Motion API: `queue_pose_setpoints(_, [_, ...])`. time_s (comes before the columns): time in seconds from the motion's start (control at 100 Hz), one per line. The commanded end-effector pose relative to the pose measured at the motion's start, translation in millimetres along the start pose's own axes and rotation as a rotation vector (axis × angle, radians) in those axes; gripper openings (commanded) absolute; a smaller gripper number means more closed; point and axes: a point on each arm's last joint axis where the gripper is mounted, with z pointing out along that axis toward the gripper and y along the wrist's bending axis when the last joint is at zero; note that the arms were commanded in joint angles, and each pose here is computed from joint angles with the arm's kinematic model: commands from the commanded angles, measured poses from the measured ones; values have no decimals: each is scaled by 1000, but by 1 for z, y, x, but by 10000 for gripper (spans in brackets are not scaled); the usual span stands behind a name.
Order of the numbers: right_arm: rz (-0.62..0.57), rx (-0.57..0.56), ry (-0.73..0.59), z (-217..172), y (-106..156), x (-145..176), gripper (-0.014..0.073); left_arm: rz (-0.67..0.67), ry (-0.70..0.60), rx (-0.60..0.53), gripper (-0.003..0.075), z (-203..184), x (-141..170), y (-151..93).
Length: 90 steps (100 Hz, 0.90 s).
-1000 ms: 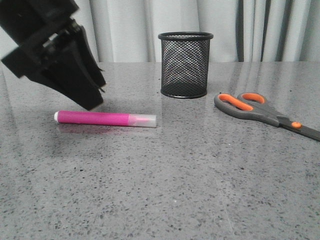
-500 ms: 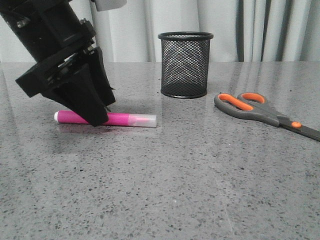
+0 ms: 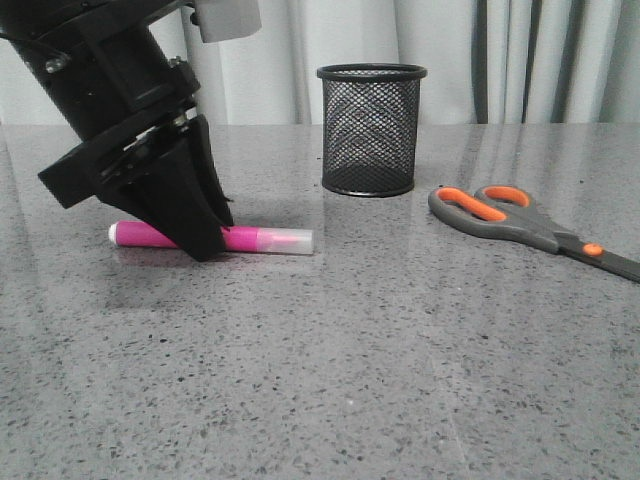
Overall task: Put pen and scissors into bin
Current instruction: 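Lift the pink highlighter with the left gripper toward the mesh cup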
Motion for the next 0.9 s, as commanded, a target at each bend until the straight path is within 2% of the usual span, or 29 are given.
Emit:
queue_pose_setpoints(0.0, [-3, 9, -96, -7, 0, -16, 356, 33, -14, -36, 35, -12, -8, 0])
queue_pose_setpoints(0.05, [-3, 9, -96, -7, 0, -16, 356, 36, -10, -30, -18, -12, -8, -1])
queue_pose_setpoints(0.21, [-3, 9, -96, -7, 0, -16, 356, 33, -22, -29, -19, -24, -15, 0])
queue_pose_setpoints(0.47, [-3, 9, -96, -7, 0, -16, 356, -65, -161, -197, -19, -85, -50, 9])
queue_pose_setpoints(0.6, [-2, 8, -96, -7, 0, -16, 356, -120, -335, -233, -19, -105, -71, 12])
queue_pose_setpoints(0.7, [-2, 7, -88, -6, 0, -15, 356, -216, -536, -263, -19, -113, -86, 17])
queue_pose_setpoints(0.89, [-1, 4, -74, -6, 0, -14, 356, -395, -813, -379, -19, -118, -98, 41])
